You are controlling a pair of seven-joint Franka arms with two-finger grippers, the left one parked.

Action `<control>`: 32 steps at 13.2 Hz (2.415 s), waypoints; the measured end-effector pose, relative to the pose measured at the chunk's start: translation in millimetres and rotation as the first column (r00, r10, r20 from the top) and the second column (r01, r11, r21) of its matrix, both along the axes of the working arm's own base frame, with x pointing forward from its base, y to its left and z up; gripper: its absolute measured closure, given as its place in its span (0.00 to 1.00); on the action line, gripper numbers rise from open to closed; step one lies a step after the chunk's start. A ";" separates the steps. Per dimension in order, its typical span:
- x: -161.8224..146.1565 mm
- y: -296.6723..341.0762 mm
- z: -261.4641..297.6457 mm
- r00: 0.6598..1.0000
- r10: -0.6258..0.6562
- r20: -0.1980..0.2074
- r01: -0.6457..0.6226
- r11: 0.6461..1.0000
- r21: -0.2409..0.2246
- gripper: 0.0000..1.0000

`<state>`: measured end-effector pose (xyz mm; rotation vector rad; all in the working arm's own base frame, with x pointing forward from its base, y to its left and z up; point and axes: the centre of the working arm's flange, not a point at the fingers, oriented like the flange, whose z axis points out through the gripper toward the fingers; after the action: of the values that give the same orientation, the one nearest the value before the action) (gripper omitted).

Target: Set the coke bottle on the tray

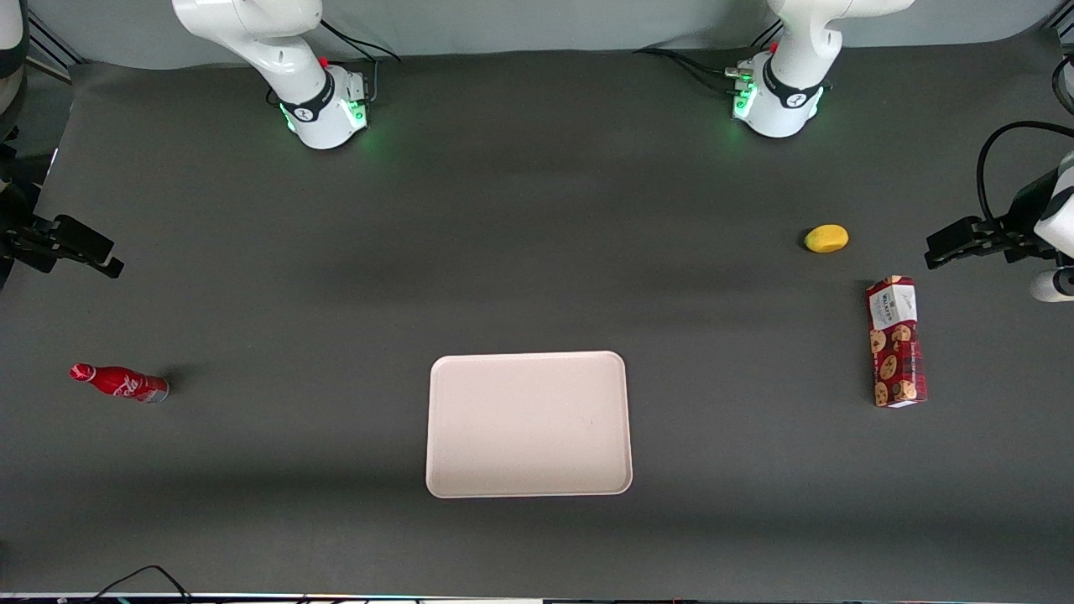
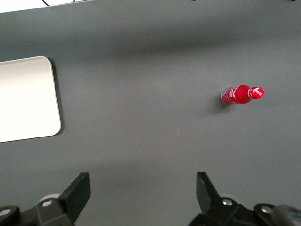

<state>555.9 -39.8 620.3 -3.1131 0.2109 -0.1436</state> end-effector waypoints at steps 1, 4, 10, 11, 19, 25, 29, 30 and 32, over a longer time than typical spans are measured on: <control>-0.5 -0.2 -0.6 1.000 0.000 -0.005 0.000 1.000 0.000 0.00; -2.3 -2.0 -2.1 1.000 -0.004 -0.021 0.004 1.000 0.002 0.00; -3.8 -7.6 -6.4 0.999 -0.014 -0.037 0.014 1.000 0.003 0.00; -3.8 -7.5 -6.6 0.999 -0.014 -0.037 0.014 1.000 0.003 0.00; -8.3 -53.3 -45.4 0.996 0.015 -0.083 -0.024 0.995 -0.099 0.00; -25.7 -172.0 -110.8 0.957 0.288 -0.023 -0.289 0.950 -0.122 0.00; -21.3 -231.1 -190.2 0.897 0.432 0.096 -0.435 0.901 0.004 0.00; -19.3 -241.6 -208.9 0.890 0.444 0.100 -0.448 0.894 0.011 0.00; -8.6 -250.7 -227.3 0.888 0.452 0.088 -0.453 0.891 -0.012 0.00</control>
<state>547.2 -290.5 393.0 -3.0324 -0.5148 -0.2666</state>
